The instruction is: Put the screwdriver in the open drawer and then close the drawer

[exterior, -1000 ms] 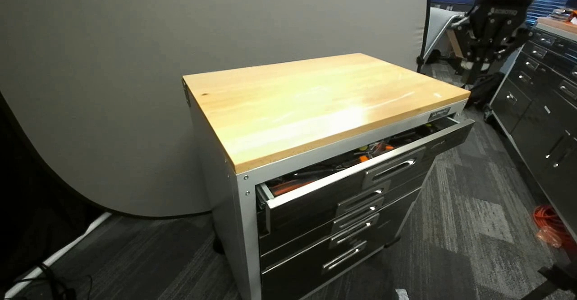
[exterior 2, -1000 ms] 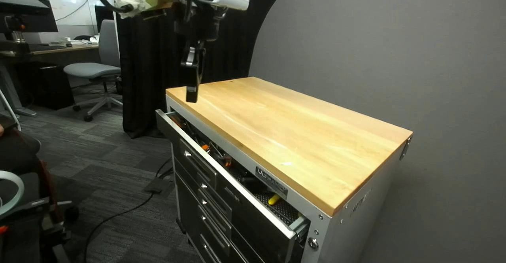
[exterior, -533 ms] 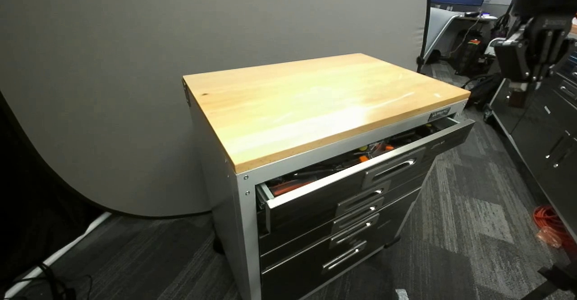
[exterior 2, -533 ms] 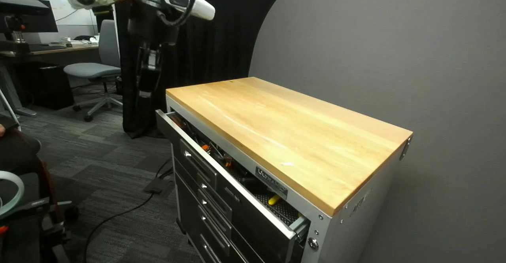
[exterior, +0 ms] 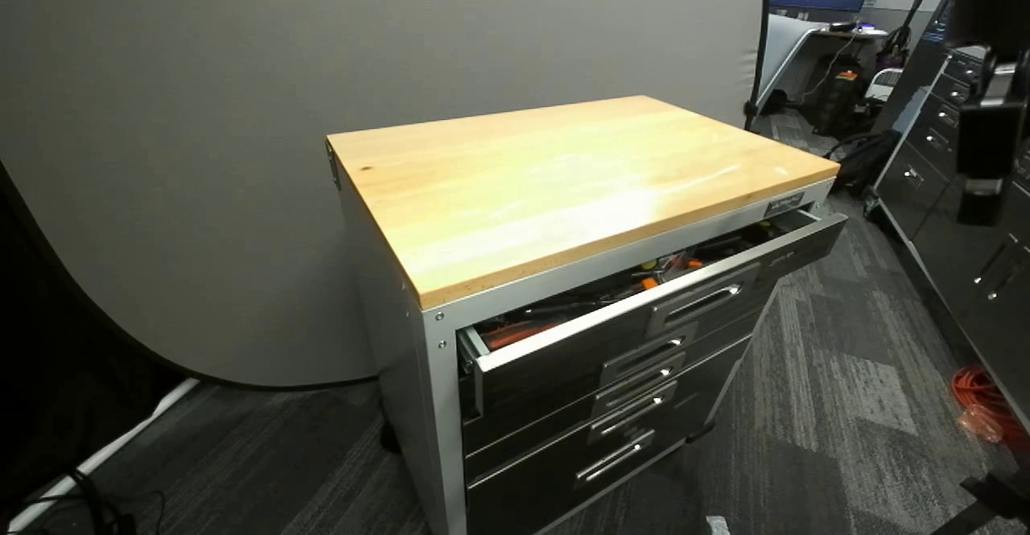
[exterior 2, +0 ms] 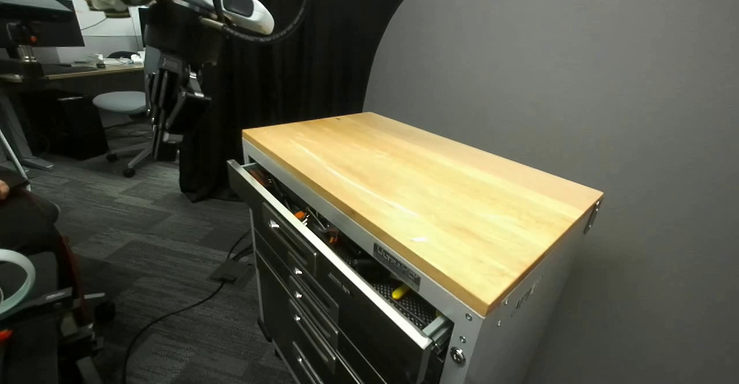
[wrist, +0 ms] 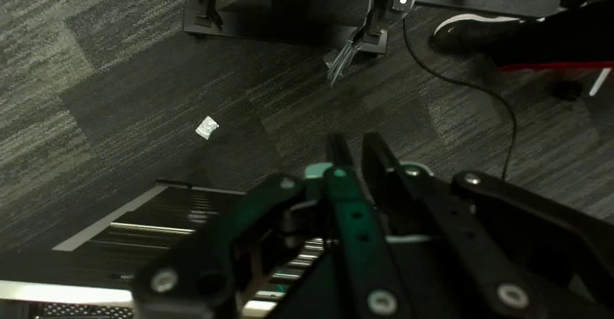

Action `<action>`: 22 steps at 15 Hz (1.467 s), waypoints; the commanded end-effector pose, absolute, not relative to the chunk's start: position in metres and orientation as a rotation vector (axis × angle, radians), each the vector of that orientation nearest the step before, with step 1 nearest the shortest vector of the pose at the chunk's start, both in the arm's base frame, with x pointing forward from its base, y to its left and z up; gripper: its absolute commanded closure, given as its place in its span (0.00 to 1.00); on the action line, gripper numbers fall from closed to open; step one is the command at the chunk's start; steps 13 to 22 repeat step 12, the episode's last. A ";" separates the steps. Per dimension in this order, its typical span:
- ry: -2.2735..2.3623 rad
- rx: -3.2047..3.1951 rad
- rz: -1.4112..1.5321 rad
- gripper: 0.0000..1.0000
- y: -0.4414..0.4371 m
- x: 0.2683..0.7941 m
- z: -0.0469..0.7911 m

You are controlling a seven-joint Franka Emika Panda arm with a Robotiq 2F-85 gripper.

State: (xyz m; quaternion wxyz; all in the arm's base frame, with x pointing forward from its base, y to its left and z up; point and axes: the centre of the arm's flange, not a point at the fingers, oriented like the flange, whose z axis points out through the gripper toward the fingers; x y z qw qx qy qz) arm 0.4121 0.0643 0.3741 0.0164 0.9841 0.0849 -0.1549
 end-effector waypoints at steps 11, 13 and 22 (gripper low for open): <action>0.378 3.053 -0.438 0.00 0.109 0.430 0.429; 0.369 3.044 -0.419 0.00 0.100 0.425 0.414; 0.369 3.044 -0.419 0.00 0.100 0.425 0.414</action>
